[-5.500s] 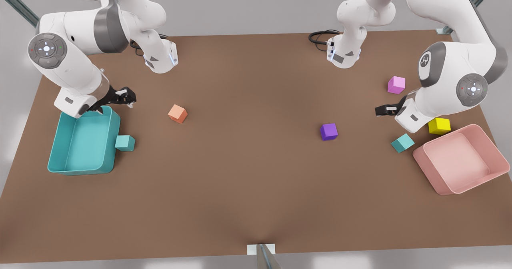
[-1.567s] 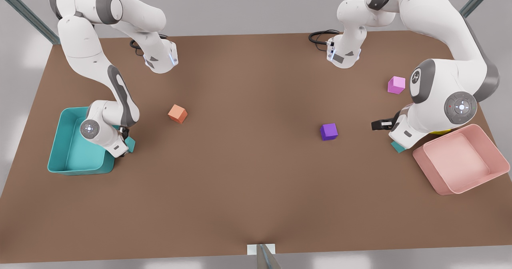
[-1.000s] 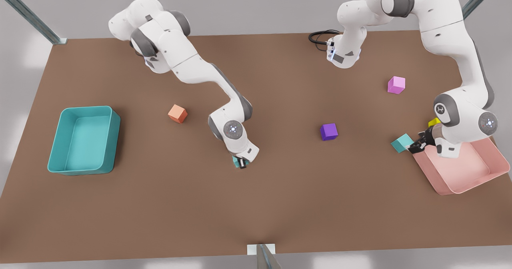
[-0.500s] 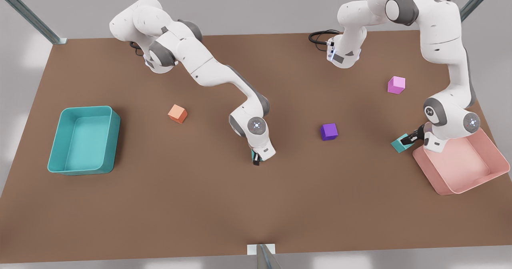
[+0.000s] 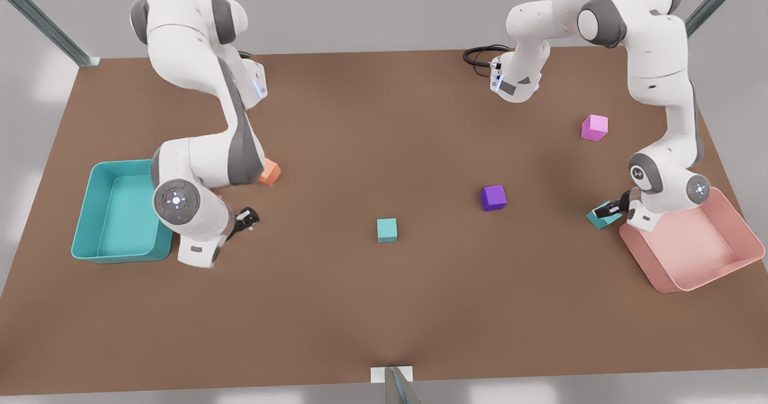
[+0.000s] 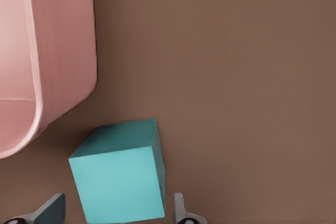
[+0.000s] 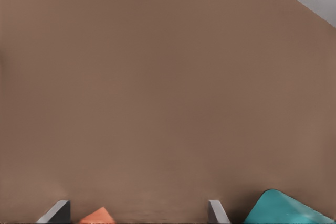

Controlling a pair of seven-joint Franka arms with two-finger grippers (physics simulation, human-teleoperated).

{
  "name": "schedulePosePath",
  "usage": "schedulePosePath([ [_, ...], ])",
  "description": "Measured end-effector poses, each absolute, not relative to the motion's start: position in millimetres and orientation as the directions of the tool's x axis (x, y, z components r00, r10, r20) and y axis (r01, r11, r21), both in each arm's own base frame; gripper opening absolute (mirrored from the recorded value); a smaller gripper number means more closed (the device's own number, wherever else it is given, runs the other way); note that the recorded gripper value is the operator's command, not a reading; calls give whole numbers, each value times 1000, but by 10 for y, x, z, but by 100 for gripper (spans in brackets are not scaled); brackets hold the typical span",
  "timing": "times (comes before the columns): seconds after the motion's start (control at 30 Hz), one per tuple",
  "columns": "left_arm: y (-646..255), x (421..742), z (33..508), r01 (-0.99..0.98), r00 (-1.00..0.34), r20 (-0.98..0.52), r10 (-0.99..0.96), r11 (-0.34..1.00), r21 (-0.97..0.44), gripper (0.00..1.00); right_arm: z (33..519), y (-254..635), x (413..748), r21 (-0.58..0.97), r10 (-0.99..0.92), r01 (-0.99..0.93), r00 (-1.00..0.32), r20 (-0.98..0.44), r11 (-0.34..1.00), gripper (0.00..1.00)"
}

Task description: Stack the two blue cubes on top of each other

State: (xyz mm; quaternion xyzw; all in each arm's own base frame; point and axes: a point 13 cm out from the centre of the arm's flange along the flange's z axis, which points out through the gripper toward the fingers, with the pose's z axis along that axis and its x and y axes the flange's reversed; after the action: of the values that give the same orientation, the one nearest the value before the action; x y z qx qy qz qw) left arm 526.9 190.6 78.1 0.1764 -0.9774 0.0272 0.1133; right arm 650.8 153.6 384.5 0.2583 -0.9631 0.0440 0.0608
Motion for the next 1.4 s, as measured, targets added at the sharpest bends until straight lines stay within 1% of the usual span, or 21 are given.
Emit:
schedulePosePath([
  [0.07, 1908, 5247, 720, -352, -910, 239, -338, 936, -17, 100, 4706, 1324, 6206, -66, -451, -456, -889, 85, 887, 100],
  [0.13, 1911, 5248, 689, -350, -911, 239, -335, 937, -19, 100, 5149, 1117, 5835, -49, -411, -416, -908, 83, 908, 100],
  [0.17, 1914, 5254, 683, -348, -913, 236, -334, 937, -20, 100, 5236, 1016, 5614, -29, -396, -400, -913, 98, 916, 100],
  [0.2, 1917, 5260, 679, -346, -914, 234, -332, 938, -20, 100, 5222, 936, 5421, -13, -384, -388, -915, 124, 922, 100],
  [0.27, 1920, 5253, 626, -342, -914, 236, -329, 939, -19, 100, 5080, 784, 5178, -9, -349, -356, -920, 178, 934, 100],
  [0.4, 1937, 5294, 596, -335, -920, 222, -323, 942, -19, 100, 4922, 643, 5119, -39, -284, -300, -932, 224, 953, 100],
  [0.43, 1946, 5307, 597, -334, -921, 217, -323, 942, -18, 86, 4909, 645, 5119, -45, -275, -292, -934, 227, 955, 100],
  [0.47, 1950, 5321, 599, -333, -923, 212, -322, 943, -17, 67, 4898, 660, 5119, -49, -268, -286, -936, 230, 957, 100],
  [0.5, 1950, 5333, 601, -331, -924, 207, -321, 944, -16, 62, 4888, 683, 5118, -53, -263, -282, -937, 232, 958, 100],
  [0.7, 1853, 5403, 628, -316, -932, 195, -307, 949, -17, 62, 4858, 828, 5102, -69, -244, -267, -940, 237, 961, 100],
  [0.73, 1811, 5428, 701, -312, -934, 192, -302, 950, -22, 59, 4858, 832, 5101, -71, -239, -262, -942, 237, 963, 100],
  [0.83, 1625, 5493, 962, -294, -941, 190, -282, 955, -40, 59, 4859, 808, 5107, -76, -218, -241, -947, 236, 968, 100],
  [0.9, 1088, 5681, 1388, -216, -966, 159, -204, 974, -62, 59, 4859, 780, 5111, -77, -203, -226, -951, 235, 971, 100],
  [0.97, 154, 5914, 1722, -80, -989, 132, -70, 994, -71, 59, 4867, 756, 5114, -79, -190, -214, -954, 233, 974, 100],
  [1.0, -311, 5998, 1858, -19, -993, 120, -10, 997, -74, 59, 4867, 747, 5115, -80, -185, -208, -955, 232, 975, 100],
  [1.07, -1343, 6047, 2003, 106, -988, 106, 113, 992, -74, 59, 4863, 740, 5117, -82, -177, -200, -956, 232, 976, 100],
  [1.17, -2641, 5965, 2008, 211, -971, 99, 218, 975, -75, 59, 4859, 752, 5118, -85, -170, -194, -958, 232, 977, 100],
  [1.23, -3223, 5893, 1929, 221, -969, 101, 227, 973, -69, 59, 4854, 766, 5117, -86, -167, -191, -958, 232, 978, 100],
  [1.3, -3522, 5853, 1821, 189, -975, 109, 195, 980, -58, 59, 4852, 778, 5116, -87, -164, -188, -959, 232, 978, 100],
  [1.4, -3795, 5970, 1730, 112, -989, 97, 116, 993, -48, 59, 4850, 785, 5116, -88, -159, -183, -960, 232, 979, 100],
])
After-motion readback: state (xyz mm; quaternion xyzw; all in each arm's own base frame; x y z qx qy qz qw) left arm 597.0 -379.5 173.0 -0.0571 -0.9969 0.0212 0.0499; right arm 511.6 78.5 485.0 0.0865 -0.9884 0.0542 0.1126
